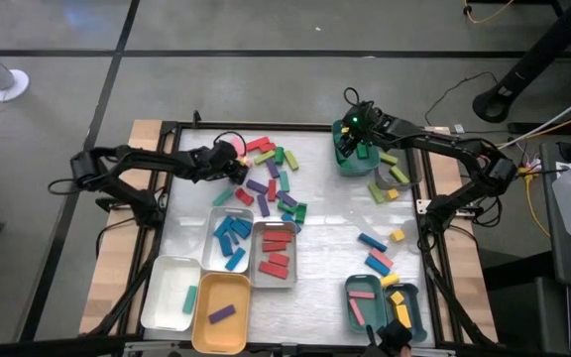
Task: Sort blocks
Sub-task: Put the green block into the top green bin
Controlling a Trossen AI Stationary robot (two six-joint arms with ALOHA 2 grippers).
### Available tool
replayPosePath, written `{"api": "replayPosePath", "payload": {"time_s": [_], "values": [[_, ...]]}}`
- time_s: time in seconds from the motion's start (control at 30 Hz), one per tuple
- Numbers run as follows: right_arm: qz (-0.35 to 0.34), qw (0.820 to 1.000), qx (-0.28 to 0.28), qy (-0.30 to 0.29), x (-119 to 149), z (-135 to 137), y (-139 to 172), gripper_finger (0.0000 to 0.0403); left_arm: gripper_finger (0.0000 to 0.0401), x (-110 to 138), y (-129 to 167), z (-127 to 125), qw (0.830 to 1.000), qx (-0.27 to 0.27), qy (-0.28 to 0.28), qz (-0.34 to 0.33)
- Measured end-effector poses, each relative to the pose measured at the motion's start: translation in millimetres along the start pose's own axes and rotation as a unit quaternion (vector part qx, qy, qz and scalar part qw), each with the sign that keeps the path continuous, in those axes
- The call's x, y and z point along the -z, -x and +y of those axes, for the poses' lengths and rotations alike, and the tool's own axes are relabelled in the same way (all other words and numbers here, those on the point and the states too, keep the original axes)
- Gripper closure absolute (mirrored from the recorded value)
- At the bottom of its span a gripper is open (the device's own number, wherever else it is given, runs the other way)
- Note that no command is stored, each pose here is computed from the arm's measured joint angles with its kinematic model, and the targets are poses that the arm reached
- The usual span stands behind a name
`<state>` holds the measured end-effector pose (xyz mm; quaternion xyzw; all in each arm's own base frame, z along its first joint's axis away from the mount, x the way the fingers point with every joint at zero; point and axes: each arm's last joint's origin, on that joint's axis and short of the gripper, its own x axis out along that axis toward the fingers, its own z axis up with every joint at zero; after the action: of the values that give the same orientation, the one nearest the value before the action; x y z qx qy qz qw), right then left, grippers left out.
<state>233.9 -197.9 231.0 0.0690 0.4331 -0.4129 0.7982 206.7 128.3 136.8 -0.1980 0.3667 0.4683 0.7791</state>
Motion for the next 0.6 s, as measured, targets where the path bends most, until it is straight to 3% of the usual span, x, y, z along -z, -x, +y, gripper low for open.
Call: {"api": "replayPosePath", "payload": {"time_s": [0.2, 0.33, 0.43, 0.6], "values": [[0.0, 1.0, 0.0, 0.0, 0.0, 0.0, 0.0, 0.0141, 0.0209, 4.7, -10.3, 2.1, 1.0, -0.013, -0.003, 0.02], [-0.001, 1.0, -0.005, 0.0, -0.1, 0.2, 0.1, 0.0141, 0.0247, 5.3, -11.3, 1.8, 1.0, -0.015, -0.003, 0.021], [-0.003, 0.999, -0.036, -0.001, -0.4, 2.0, 0.2, 0.0141, 0.0285, 5.0, -11.0, 1.7, 1.0, -0.014, -0.002, 0.02], [-0.017, 0.991, -0.136, -0.002, -2.8, 7.9, 1.3, 0.0141, 0.0285, 3.8, -11.0, 0.4, 1.0, 0.001, 0.001, 0.018]]}}
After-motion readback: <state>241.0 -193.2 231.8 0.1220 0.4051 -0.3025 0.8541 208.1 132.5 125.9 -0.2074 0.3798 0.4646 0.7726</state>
